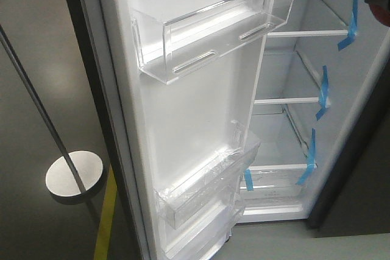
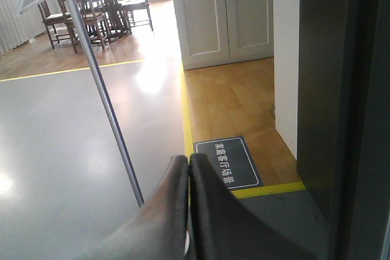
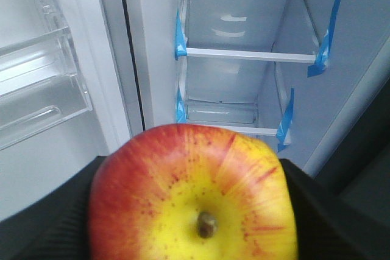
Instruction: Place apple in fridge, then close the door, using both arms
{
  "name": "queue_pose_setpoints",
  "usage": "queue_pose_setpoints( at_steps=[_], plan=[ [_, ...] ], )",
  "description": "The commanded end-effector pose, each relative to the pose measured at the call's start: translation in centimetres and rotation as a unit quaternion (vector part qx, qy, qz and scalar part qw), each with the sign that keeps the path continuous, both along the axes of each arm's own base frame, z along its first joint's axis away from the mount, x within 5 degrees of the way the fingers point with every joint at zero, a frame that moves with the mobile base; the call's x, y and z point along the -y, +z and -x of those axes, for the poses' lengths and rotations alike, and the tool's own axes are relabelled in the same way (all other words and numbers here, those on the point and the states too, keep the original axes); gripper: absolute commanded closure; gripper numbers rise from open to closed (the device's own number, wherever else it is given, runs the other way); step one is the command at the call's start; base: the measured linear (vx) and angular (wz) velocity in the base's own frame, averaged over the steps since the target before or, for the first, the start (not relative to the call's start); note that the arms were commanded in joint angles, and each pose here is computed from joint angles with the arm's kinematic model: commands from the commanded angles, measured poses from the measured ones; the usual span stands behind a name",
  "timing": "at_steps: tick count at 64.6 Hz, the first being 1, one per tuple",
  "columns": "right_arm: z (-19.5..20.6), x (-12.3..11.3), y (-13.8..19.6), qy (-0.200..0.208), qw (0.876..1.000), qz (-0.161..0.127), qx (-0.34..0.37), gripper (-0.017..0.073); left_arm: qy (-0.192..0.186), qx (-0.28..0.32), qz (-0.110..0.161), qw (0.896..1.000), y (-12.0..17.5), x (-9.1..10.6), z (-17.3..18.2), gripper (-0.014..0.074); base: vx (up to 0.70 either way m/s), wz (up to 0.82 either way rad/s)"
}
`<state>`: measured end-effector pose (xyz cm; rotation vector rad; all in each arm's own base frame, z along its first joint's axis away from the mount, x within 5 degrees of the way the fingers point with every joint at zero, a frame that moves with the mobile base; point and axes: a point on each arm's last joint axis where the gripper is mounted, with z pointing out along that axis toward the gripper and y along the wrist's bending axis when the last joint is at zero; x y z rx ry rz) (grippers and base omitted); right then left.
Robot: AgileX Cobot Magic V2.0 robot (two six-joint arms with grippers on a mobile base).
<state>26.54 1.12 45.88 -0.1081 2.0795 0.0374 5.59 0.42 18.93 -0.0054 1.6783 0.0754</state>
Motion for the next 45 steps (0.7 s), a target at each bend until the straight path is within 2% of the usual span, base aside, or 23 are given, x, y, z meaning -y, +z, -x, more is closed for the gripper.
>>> queue_pose_setpoints(
  at_steps=[1, 45],
  plan=[
    [0.84, 0.16, 2.26, -0.003, 0.998, 0.002, 0.066, 0.0410, -0.010, 0.050, 0.005, 0.999, 1.27, 0.17, 0.13, 0.0600, 0.00, 0.00],
    [0.84, 0.16, 2.26, -0.003, 0.998, 0.002, 0.066, 0.0410, -0.010, 0.050, 0.005, 0.999, 1.27, 0.17, 0.13, 0.0600, 0.00, 0.00]
  ],
)
